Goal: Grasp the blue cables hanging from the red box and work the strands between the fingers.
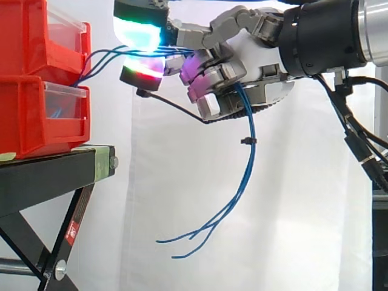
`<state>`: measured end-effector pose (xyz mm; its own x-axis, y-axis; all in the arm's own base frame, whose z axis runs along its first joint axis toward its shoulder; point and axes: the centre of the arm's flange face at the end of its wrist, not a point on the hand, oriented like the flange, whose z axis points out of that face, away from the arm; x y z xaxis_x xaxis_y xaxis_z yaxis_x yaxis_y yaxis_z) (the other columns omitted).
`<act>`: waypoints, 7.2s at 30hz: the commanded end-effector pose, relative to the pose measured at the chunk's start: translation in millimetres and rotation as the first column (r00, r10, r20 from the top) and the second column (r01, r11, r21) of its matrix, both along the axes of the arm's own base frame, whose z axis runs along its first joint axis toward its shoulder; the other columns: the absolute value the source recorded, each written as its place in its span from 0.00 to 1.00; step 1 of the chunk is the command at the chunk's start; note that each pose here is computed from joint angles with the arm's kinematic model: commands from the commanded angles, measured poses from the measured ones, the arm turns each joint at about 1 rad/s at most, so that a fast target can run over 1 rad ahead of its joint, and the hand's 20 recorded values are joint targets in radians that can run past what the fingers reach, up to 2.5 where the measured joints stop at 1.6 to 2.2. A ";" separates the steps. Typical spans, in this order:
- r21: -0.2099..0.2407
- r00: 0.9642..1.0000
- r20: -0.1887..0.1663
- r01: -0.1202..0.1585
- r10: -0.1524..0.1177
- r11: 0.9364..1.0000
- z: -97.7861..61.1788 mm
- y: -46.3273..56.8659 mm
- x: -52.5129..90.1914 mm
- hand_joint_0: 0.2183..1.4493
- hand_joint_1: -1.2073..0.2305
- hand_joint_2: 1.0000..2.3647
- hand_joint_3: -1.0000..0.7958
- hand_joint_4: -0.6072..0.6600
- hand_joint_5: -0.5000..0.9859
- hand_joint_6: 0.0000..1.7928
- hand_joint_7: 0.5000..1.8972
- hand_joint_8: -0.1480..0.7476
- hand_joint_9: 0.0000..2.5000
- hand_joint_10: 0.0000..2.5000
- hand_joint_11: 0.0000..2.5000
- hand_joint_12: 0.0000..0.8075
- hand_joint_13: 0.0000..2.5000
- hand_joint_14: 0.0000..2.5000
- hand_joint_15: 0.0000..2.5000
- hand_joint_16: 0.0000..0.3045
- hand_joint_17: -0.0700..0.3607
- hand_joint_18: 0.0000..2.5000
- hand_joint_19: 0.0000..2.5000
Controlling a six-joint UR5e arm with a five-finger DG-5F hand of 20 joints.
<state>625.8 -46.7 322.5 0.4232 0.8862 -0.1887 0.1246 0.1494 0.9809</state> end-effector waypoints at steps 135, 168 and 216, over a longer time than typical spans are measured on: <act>0.063 0.999 0.032 -0.008 0.006 0.998 -0.5 1.0 0.9 0.46 0.31 0.00 0.00 0.62 0.54 0.15 0.61 0.72 0.69 1.00 1.00 0.73 0.74 1.00 0.63 0.76 0.57 0.98 0.29; -0.050 0.995 -0.025 0.095 -0.097 0.994 -1.5 -8.6 -4.8 0.48 0.40 0.00 0.00 0.65 0.67 0.16 0.64 0.72 0.69 1.00 1.00 0.73 0.74 1.00 0.63 0.76 0.57 0.98 0.29; -0.095 0.997 -0.040 0.063 -0.067 0.994 0.0 5.6 -2.7 0.50 0.34 0.00 0.07 0.65 0.47 0.40 0.50 0.72 0.69 1.00 1.00 0.73 0.74 1.00 0.63 0.76 0.57 0.98 0.29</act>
